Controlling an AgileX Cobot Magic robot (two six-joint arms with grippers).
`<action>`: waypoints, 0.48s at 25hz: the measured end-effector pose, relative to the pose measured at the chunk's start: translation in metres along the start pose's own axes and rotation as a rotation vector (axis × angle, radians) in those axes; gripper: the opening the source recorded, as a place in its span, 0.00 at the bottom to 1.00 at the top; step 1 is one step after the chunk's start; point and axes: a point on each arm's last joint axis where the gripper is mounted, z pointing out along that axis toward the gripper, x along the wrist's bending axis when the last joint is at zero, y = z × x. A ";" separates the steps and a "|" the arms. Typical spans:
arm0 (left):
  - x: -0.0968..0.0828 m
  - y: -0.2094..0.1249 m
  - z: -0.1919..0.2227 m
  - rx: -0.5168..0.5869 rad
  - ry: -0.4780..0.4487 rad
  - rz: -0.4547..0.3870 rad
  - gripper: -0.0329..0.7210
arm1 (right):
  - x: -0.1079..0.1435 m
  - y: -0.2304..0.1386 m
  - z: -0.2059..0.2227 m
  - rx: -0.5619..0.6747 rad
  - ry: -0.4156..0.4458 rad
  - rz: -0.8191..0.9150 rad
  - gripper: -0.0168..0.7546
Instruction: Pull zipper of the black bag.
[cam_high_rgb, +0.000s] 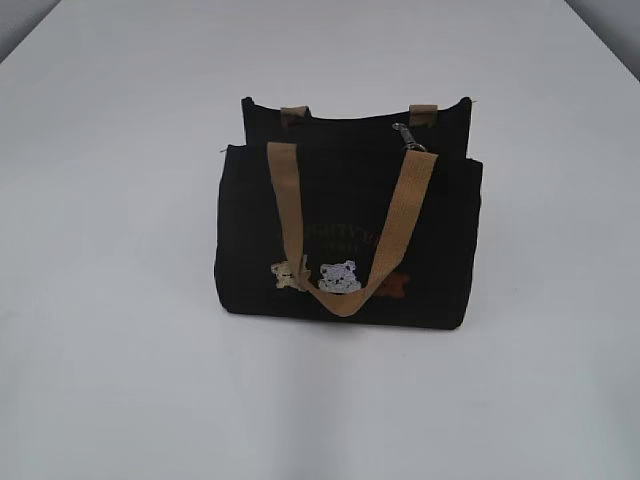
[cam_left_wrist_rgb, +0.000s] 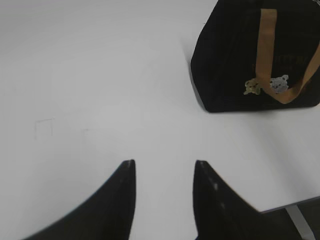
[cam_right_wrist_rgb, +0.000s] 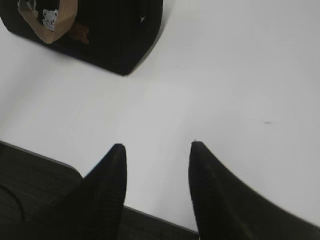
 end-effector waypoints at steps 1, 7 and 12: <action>0.000 0.000 0.000 0.000 0.000 0.000 0.44 | 0.000 -0.001 -0.001 -0.012 -0.001 -0.001 0.44; 0.000 0.000 0.000 -0.001 0.000 0.000 0.40 | 0.000 -0.001 -0.002 -0.019 -0.002 -0.001 0.43; 0.000 0.000 0.000 -0.004 0.000 0.000 0.40 | 0.000 -0.002 -0.003 -0.027 -0.002 -0.001 0.42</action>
